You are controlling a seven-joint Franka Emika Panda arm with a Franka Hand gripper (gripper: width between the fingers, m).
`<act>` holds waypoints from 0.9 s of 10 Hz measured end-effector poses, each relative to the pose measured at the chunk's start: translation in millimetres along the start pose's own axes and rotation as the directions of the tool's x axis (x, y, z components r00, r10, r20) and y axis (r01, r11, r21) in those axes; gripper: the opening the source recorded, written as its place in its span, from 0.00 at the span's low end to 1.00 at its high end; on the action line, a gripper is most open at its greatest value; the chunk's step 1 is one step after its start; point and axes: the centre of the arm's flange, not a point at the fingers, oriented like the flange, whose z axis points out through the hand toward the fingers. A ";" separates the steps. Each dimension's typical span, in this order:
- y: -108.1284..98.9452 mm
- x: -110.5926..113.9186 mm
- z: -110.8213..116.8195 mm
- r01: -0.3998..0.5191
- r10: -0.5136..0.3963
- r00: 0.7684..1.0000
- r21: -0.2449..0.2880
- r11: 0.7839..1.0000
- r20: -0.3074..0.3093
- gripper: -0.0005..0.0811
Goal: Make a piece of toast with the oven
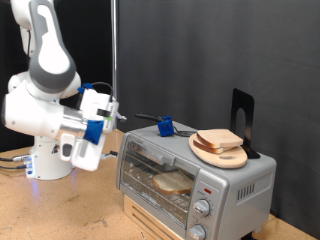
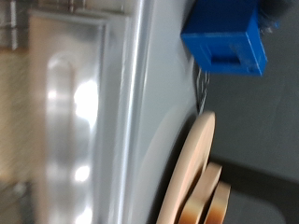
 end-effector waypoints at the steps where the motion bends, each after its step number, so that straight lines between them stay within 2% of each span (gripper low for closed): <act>1: -2.6 -2.6 -10.0 -0.017 0.017 1.000 0.004 1.000 -0.024 1.00; 2: -1.6 -4.2 -7.6 -0.016 0.016 1.000 -0.002 1.000 -0.001 1.00; 3: -3.2 -5.8 -7.5 -0.012 0.015 0.998 -0.040 0.999 0.064 1.00; 4: -12.7 0.3 -14.1 -0.029 0.038 0.994 -0.086 0.996 0.101 1.00; 5: -23.8 12.2 -19.0 -0.062 0.074 0.993 -0.126 0.990 0.091 1.00; 7: -38.8 37.6 -20.7 -0.114 0.117 0.993 -0.132 0.985 0.015 1.00; 8: -46.0 51.2 -20.1 -0.127 0.124 0.991 -0.089 0.988 -0.041 1.00; 9: -53.3 64.6 -18.9 -0.132 0.129 0.986 -0.020 0.991 -0.109 1.00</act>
